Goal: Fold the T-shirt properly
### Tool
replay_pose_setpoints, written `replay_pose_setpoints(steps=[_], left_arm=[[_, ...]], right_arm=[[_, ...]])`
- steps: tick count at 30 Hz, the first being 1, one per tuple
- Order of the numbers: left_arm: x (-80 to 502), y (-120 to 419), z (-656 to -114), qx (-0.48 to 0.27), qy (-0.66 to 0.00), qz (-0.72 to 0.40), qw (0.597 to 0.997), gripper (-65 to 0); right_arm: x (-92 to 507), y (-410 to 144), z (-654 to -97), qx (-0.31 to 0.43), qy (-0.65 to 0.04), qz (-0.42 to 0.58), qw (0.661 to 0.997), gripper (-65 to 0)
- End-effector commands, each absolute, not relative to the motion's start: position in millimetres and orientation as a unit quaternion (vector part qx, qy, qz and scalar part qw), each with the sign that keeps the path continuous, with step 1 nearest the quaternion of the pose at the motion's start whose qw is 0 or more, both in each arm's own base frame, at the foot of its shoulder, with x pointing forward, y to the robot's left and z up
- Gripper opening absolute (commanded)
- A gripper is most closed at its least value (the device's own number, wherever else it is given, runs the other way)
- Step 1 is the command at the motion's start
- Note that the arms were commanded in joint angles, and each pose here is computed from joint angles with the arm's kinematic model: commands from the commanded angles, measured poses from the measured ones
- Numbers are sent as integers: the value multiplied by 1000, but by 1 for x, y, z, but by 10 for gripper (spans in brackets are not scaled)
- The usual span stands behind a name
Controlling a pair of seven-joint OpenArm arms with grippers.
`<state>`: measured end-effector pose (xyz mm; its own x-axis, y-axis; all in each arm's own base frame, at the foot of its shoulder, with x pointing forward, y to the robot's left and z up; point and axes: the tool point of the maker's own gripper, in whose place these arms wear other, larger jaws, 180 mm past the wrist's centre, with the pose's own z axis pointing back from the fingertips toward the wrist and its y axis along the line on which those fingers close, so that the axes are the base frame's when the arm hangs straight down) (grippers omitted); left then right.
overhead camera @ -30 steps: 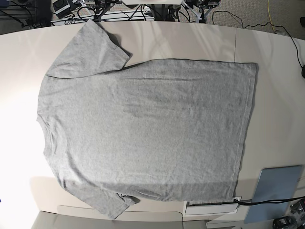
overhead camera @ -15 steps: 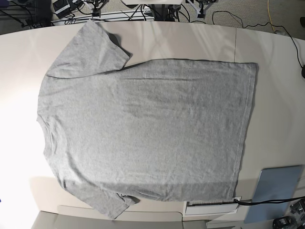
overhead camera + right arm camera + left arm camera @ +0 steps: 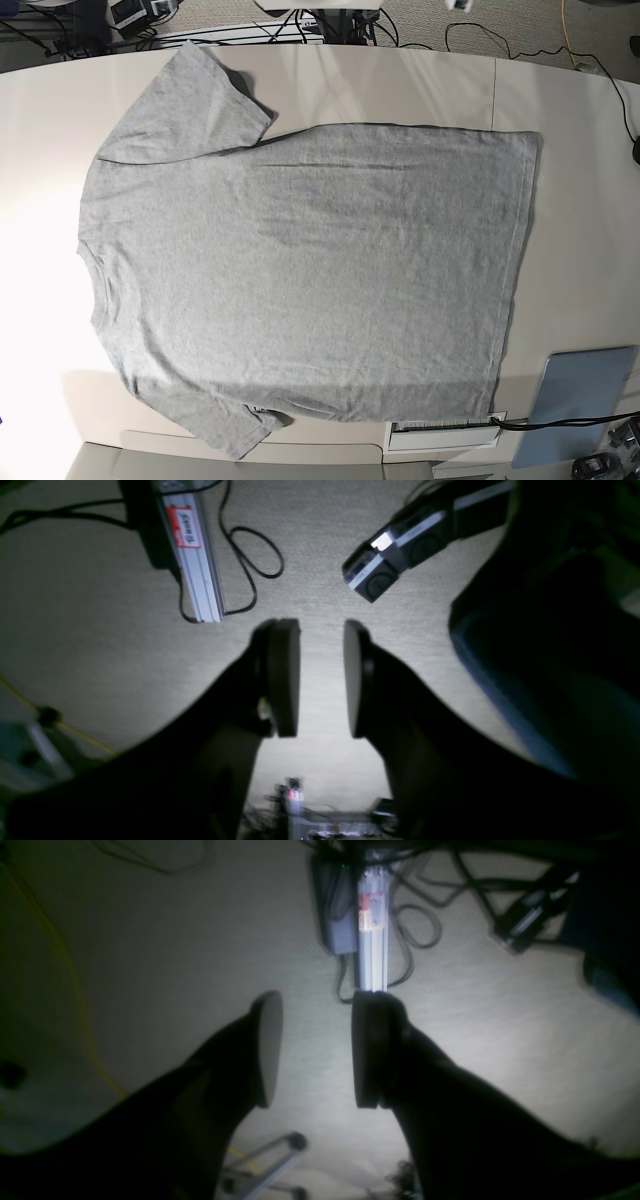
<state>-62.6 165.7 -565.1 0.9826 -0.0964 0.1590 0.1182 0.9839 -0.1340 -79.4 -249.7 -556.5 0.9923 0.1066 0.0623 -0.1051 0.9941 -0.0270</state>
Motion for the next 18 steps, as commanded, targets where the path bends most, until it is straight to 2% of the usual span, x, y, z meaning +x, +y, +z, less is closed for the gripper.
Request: replay_pose_setpoints(steps=[1,5,8,13,18], left_arm=[[-65,172,-553,-69,-84,-68,992,-405],[-51,189,-503,-45,-118,-160,979,-405],[-28,197,-461,-8,-158,-248,956,-405],[28,199,-394,66,-239,-395,884,-405],[79,192,-349,133,-308,-480,810,-405]], right_arm=[[-82,-259,-544,-15,-35,65,997,-493],[-73,-276,-499,-27,-54,139,988,-493],[-58,-279,-463,-31,-76,206,975,-493],[-25,-263,-409,-33,-106,323,940,-493],[29,-256,-363,-125,-169,404,890,-493]])
